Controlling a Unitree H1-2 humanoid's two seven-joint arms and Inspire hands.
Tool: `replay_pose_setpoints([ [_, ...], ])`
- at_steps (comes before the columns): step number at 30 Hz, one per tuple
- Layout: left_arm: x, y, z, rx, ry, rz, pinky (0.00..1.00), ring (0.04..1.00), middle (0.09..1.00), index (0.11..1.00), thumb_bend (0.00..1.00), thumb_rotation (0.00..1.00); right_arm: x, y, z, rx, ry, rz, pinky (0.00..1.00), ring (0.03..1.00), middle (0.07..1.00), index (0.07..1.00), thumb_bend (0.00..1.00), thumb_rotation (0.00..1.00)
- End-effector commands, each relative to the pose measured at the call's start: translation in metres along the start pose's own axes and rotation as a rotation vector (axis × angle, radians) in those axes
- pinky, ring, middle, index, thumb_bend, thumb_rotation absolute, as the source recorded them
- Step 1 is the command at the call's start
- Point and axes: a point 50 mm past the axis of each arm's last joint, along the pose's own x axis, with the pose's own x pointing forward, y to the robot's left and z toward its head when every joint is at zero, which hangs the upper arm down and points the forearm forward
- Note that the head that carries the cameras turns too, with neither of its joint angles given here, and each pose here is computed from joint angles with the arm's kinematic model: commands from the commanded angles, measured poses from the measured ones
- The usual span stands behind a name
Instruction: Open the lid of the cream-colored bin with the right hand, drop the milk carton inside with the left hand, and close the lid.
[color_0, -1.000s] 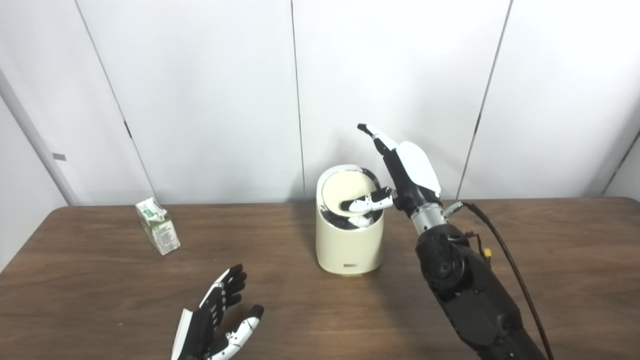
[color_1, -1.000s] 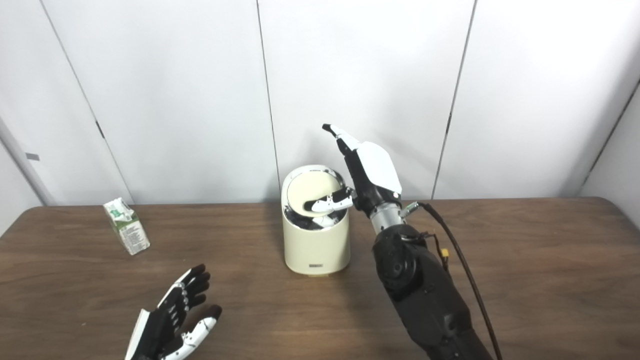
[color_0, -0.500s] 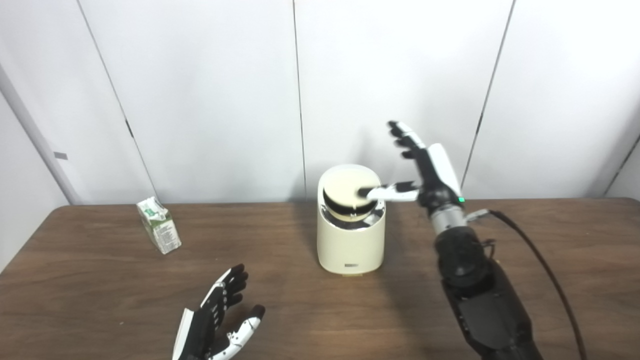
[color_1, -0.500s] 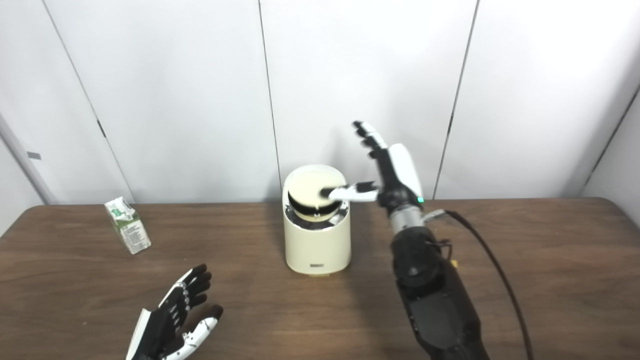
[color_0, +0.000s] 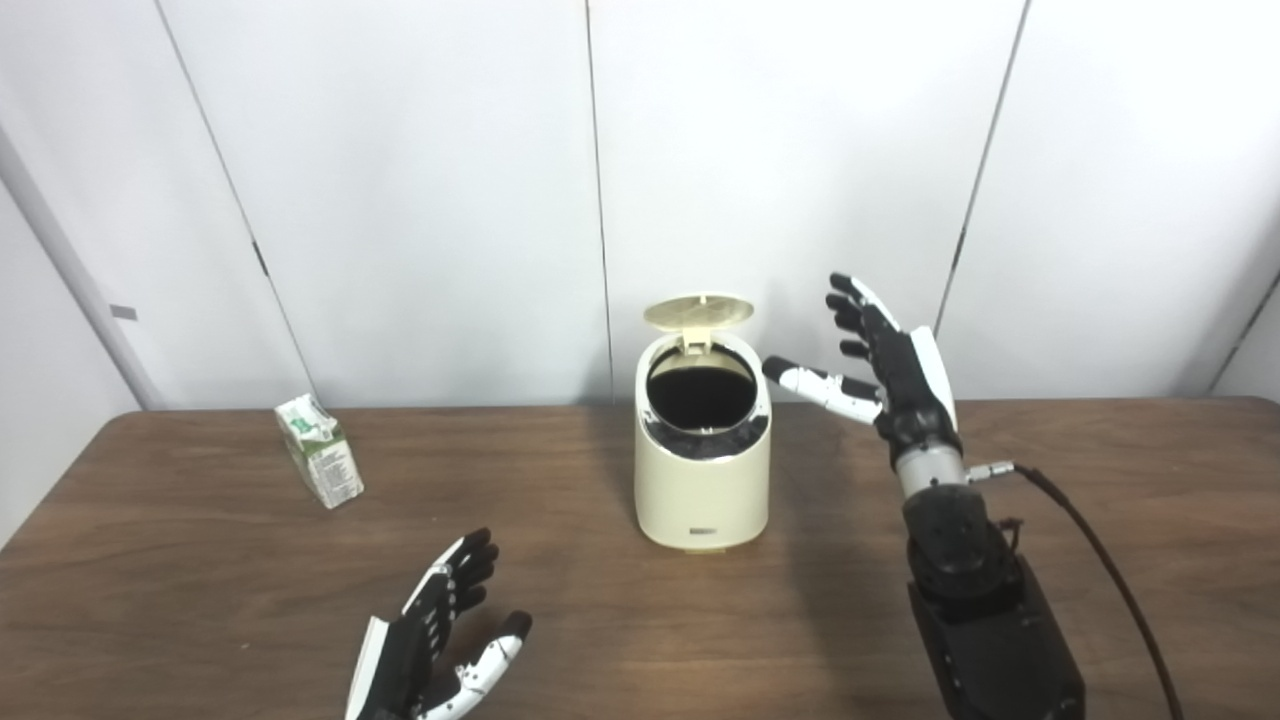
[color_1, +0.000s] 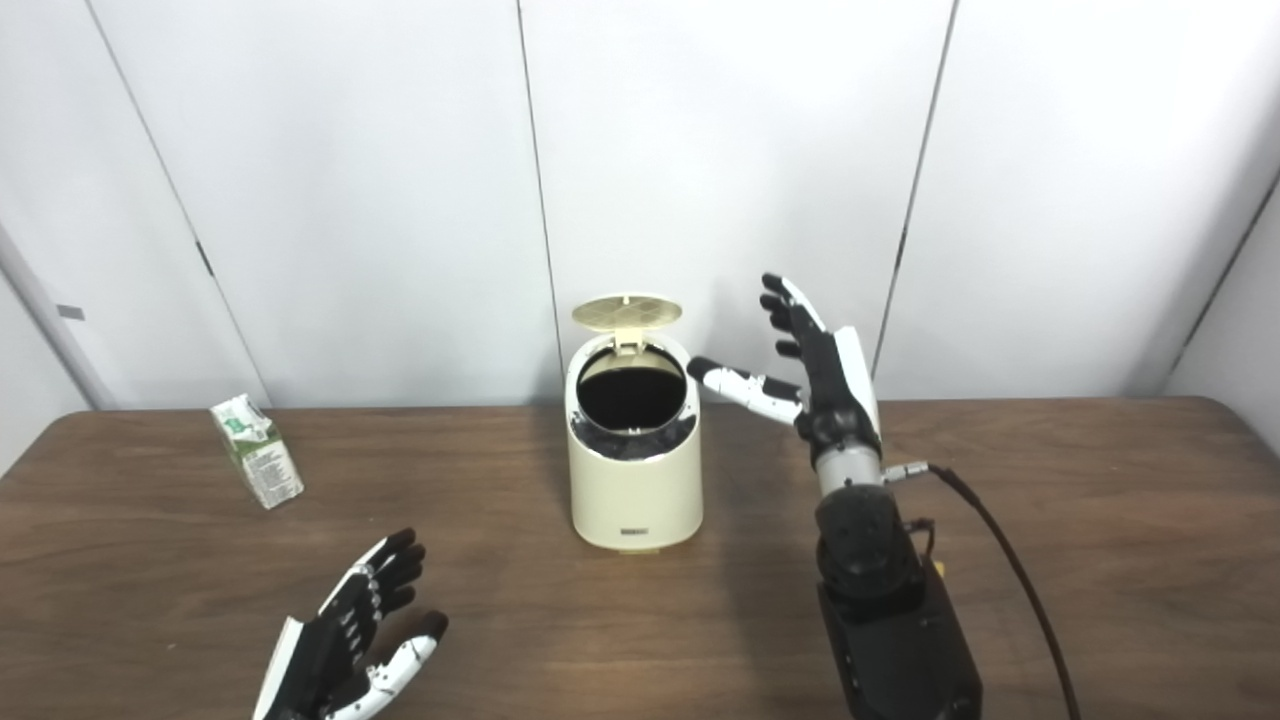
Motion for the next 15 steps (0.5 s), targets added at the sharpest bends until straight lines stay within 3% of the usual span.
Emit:
replay_pose_setpoints([
  [1, -0.014, 0.004, -0.024, 0.007, 0.073, 0.000, 0.87, 0.880, 0.876, 0.917, 0.55, 0.28, 0.001, -0.003, 0.014, 0.022, -0.059, -0.010, 0.81, 0.861, 0.867, 0.877, 0.58, 0.44],
  [8, -0.013, 0.007, -0.024, 0.003, 0.070, 0.004, 0.89, 0.879, 0.874, 0.918, 0.55, 0.28, -0.034, -0.013, -0.010, -0.007, -0.026, 0.027, 0.82, 0.859, 0.882, 0.898, 0.57, 0.55],
  [12, -0.014, 0.009, -0.023, 0.025, 0.061, 0.001, 0.87, 0.866, 0.869, 0.913, 0.55, 0.30, -0.057, -0.019, -0.017, 0.185, 0.011, 0.039, 0.84, 0.883, 0.897, 0.897, 0.59, 0.49],
  [15, -0.014, 0.009, -0.023, 0.035, 0.057, 0.002, 0.88, 0.858, 0.861, 0.907, 0.54, 0.30, -0.071, -0.021, -0.021, 0.274, 0.024, 0.037, 0.82, 0.885, 0.899, 0.896, 0.62, 0.50],
])
